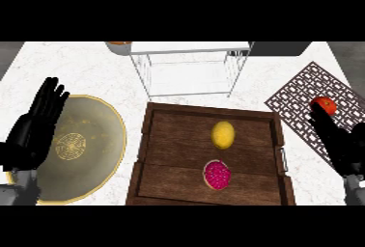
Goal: Pick the lemon from the tray and place it in the tiered shelf
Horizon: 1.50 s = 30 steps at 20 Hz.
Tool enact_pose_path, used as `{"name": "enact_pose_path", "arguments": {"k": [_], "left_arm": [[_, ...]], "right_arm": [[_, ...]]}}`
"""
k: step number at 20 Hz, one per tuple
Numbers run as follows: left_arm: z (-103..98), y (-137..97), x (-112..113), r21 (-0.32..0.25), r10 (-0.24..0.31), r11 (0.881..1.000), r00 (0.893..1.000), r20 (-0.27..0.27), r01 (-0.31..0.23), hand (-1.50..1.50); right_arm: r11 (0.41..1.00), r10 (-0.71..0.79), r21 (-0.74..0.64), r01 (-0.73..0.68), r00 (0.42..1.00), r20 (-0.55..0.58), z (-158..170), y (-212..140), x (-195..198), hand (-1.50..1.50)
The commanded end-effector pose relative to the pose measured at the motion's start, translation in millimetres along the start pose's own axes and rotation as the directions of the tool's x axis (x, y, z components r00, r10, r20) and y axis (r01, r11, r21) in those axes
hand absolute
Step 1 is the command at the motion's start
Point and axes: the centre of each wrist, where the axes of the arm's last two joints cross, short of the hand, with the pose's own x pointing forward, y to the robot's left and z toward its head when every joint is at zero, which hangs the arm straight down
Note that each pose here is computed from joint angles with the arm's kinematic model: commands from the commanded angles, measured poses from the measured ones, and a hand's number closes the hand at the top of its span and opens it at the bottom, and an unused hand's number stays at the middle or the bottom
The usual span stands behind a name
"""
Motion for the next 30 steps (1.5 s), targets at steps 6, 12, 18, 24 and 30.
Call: {"name": "enact_pose_path", "arguments": {"k": [6,12,18,24,30], "left_arm": [[56.5,29.5,-76.2,0.161,0.029,0.985,0.874,-0.485,0.056,0.00],[66.8,15.5,-81.6,0.119,0.065,0.993,0.832,-0.551,0.001,0.00],[46.3,3.4,-74.0,0.070,0.050,0.997,0.830,-0.556,-0.013,0.00],[33.0,-10.1,-77.8,0.053,0.049,0.998,0.834,-0.550,-0.024,0.00],[31.5,-26.2,-75.8,0.024,0.045,0.999,0.835,-0.549,-0.038,0.00]], "right_arm": [[0.770,0.169,-0.639,0.013,0.960,0.223,23.6,-38.6,34.8,1.50],[0.627,-0.072,-0.779,0.009,0.996,-0.046,81.7,35.8,-39.1,-1.50],[0.727,0.005,-0.686,-0.001,1.000,0.004,147.6,98.2,-17.8,-1.50],[0.838,0.016,-0.545,-0.036,0.999,-0.041,186.4,115.8,17.2,-1.50],[0.845,0.055,-0.512,-0.152,0.978,-0.200,171.8,103.4,44.6,-1.50]]}}
